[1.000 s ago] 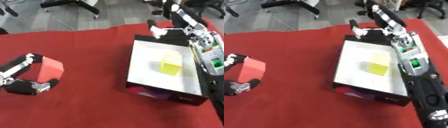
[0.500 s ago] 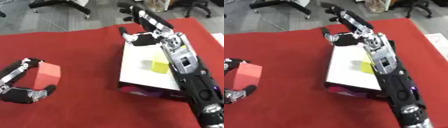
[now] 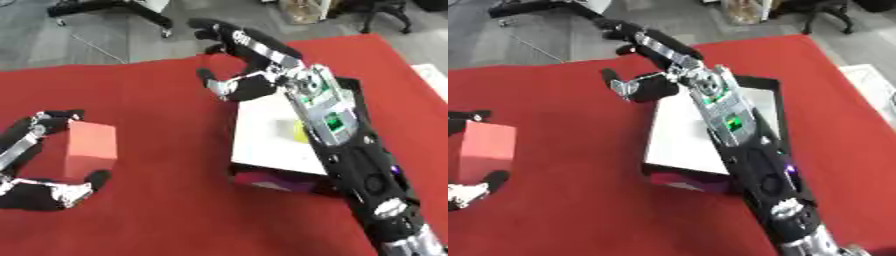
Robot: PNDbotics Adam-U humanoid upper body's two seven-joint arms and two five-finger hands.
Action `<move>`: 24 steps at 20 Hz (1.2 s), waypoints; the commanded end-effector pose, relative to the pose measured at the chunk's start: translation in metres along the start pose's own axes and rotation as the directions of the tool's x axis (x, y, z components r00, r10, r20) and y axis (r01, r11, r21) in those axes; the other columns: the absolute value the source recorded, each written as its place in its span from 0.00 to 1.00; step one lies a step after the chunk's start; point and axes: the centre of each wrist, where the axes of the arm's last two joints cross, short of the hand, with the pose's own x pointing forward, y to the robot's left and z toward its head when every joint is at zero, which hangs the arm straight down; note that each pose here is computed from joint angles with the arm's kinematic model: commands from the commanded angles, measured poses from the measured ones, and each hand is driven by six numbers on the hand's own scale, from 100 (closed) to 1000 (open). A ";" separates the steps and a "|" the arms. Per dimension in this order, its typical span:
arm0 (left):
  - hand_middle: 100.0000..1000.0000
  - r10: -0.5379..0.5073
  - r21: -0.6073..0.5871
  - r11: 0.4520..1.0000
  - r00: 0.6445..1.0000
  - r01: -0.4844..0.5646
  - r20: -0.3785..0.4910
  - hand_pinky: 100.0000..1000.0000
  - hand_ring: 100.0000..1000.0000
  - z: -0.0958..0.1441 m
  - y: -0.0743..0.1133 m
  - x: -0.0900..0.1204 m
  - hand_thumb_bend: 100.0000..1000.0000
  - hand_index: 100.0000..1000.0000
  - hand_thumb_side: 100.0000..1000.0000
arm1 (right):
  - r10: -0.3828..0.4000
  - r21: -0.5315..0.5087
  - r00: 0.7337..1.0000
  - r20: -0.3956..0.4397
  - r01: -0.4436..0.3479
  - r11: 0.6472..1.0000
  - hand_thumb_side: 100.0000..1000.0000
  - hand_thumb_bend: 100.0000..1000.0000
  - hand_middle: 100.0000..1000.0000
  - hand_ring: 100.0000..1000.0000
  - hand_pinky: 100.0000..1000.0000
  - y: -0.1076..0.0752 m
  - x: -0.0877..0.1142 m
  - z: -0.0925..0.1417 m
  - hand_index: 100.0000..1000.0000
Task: Pick up the objects with one hand, pass them to the other hand, and then place them into the box on the other side of the table.
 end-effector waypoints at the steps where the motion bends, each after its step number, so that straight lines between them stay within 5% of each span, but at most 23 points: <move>1: 0.42 -0.052 0.061 0.997 0.998 0.051 0.029 0.93 0.64 -0.006 0.004 0.003 0.00 0.49 0.17 | 0.010 0.042 0.999 0.041 -0.012 0.999 0.00 0.00 1.00 1.00 0.89 0.000 0.012 -0.012 0.99; 10: 0.41 -0.156 0.188 0.972 0.986 0.145 0.050 0.84 0.62 -0.009 -0.001 -0.011 0.00 0.48 0.06 | 0.042 0.175 0.996 0.082 -0.056 0.983 0.00 0.00 1.00 1.00 0.88 0.005 0.026 -0.028 0.97; 14: 0.41 -0.204 0.221 0.957 0.977 0.186 0.060 0.83 0.62 -0.011 -0.004 -0.015 0.00 0.47 0.05 | 0.083 0.202 0.992 0.093 -0.101 0.974 0.00 0.16 1.00 1.00 0.88 0.002 0.035 -0.032 0.95; 24: 0.37 -0.088 0.173 0.981 0.996 0.092 -0.030 0.93 0.59 -0.022 -0.014 -0.019 0.00 0.43 0.07 | 0.190 0.245 0.976 0.107 -0.211 0.946 0.00 0.31 1.00 1.00 0.89 0.011 0.031 -0.036 0.94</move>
